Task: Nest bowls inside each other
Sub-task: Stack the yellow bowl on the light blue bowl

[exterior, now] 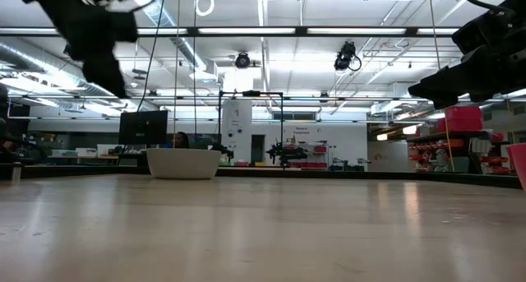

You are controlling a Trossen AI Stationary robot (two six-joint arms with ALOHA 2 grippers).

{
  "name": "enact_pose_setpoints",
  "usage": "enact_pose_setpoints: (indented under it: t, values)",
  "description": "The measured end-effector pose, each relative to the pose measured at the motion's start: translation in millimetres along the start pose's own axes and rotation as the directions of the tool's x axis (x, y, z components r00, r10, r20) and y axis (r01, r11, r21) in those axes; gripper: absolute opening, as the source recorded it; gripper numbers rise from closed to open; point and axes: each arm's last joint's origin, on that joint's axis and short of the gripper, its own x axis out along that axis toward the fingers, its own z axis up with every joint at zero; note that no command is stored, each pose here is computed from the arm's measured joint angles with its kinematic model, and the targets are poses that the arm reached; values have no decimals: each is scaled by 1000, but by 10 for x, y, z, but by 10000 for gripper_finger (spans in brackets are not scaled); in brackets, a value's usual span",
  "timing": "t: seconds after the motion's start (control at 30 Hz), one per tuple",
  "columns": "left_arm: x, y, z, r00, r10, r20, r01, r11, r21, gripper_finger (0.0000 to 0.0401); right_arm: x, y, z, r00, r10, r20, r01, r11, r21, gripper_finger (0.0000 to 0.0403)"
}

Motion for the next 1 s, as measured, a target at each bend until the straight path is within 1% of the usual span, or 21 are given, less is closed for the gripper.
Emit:
enact_pose_setpoints:
  t: [0.03,0.13,0.27,0.33,0.4,0.5,0.6,0.67,0.77,0.87,0.93,1.0]
  values:
    - [-42,-52,-42,999,-51,-7,51,999,20,222,0,0,0,1000,0,0,0,1000,-2,161]
    - [-127,-165,-148,990,-137,-36,138,990,39,222,0,0,0,1000,0,0,0,1000,6,158]
    - [-143,-337,-259,962,-236,-137,237,971,-7,222,0,0,0,1000,0,0,0,999,38,156]
    - [-123,-469,-293,950,-263,-166,266,964,-5,222,0,0,0,1000,0,0,0,999,48,157]
    - [-95,-646,-327,948,-274,-161,284,958,42,222,0,0,0,1000,-1,0,1,999,48,160]
    - [-27,-959,-377,951,-292,-105,305,942,138,222,0,0,0,1000,-2,-1,2,999,48,163]
    - [95,-1273,-460,954,-295,-52,300,933,201,222,0,0,0,1000,-2,0,2,999,53,161]
    - [192,-1438,-559,958,-283,-57,288,933,214,222,0,0,-1,1000,-1,-1,1,998,67,159]
    - [333,-1626,-758,962,-252,-105,269,940,209,222,3,5,-5,1000,16,-6,-15,996,83,158]
    - [438,-1798,-935,956,-261,-133,283,940,191,222,11,5,-16,1000,17,-20,-15,996,93,161]
    - [464,-1913,-1009,952,-273,-138,295,939,179,222,18,5,-25,999,17,-31,-14,996,92,163]
    - [444,-2039,-1027,951,-282,-124,300,940,165,222,25,5,-34,999,17,-42,-13,996,93,163]
